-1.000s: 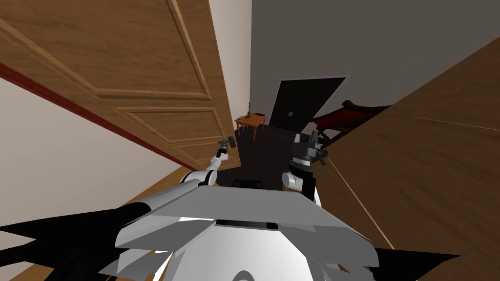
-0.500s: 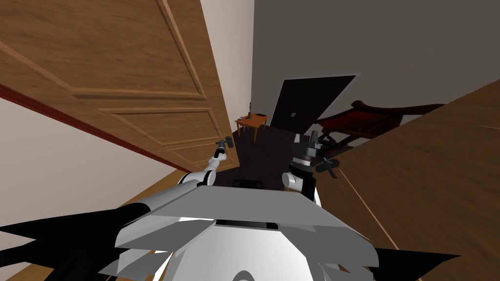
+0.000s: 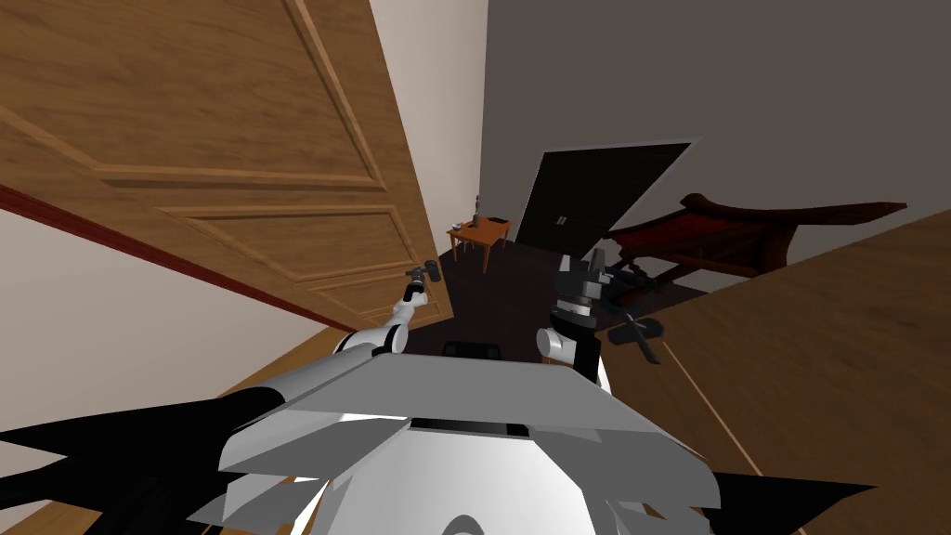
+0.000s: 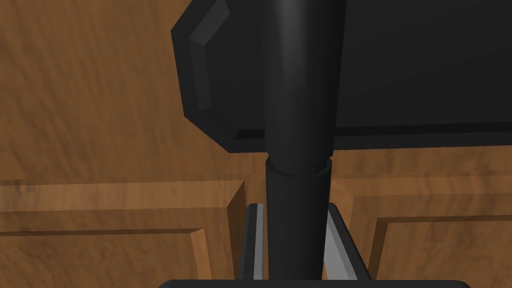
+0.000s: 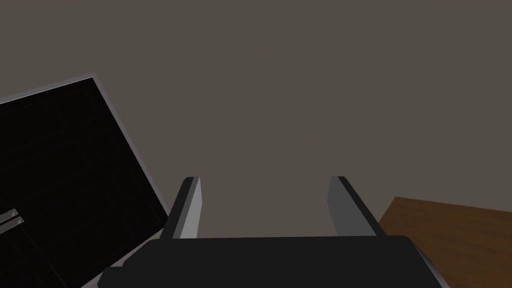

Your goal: Push the door open

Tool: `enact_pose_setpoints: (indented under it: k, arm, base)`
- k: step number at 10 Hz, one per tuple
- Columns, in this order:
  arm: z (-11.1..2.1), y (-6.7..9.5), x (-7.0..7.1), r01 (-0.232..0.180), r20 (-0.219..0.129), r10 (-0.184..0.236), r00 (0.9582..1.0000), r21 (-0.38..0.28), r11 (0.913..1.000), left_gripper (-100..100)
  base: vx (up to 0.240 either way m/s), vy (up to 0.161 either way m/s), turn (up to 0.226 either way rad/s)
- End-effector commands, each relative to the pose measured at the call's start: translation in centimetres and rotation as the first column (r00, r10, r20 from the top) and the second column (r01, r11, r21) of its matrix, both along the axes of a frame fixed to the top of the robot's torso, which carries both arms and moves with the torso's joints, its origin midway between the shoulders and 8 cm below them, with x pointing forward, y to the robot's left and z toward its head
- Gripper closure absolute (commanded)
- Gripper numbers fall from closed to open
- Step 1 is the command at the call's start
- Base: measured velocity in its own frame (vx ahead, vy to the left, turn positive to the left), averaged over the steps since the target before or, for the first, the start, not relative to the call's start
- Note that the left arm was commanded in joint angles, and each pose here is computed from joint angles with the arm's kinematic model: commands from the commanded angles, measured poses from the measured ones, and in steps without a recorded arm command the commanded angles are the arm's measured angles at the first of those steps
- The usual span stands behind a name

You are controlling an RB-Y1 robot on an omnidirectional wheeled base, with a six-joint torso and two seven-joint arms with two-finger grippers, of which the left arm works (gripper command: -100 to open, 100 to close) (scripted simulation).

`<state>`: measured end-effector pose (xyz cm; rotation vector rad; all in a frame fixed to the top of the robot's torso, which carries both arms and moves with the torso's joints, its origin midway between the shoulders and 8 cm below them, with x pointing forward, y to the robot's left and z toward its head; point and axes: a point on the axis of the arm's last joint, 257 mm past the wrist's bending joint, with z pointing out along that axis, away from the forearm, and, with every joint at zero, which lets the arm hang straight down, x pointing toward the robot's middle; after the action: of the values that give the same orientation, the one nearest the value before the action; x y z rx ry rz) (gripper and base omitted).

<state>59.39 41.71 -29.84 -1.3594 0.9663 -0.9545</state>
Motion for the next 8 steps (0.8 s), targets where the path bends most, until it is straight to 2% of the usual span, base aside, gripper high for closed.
enact_pose_setpoints:
  k: [1, 4, 5, 8]
  arm:
    - [0.4, 1.8, -0.3, -0.032, 0.009, 0.032, 0.9994, 0.005, 0.9995, 100]
    - [0.4, 3.5, -0.9, -0.064, 0.009, 0.064, 0.9979, 0.005, 0.9979, 100]
    - [0.4, 3.5, -0.9, -0.064, 0.009, 0.064, 0.9979, 0.005, 0.9979, 100]
    - [0.5, 5.5, -1.7, -0.102, 0.010, 0.102, 0.9947, 0.004, 0.9948, 100]
  base:
    - [0.144, -0.073, 0.072]
    - [0.177, -0.080, 0.065]
    - [0.123, -0.048, 0.042]
    - [0.172, -0.072, 0.057]
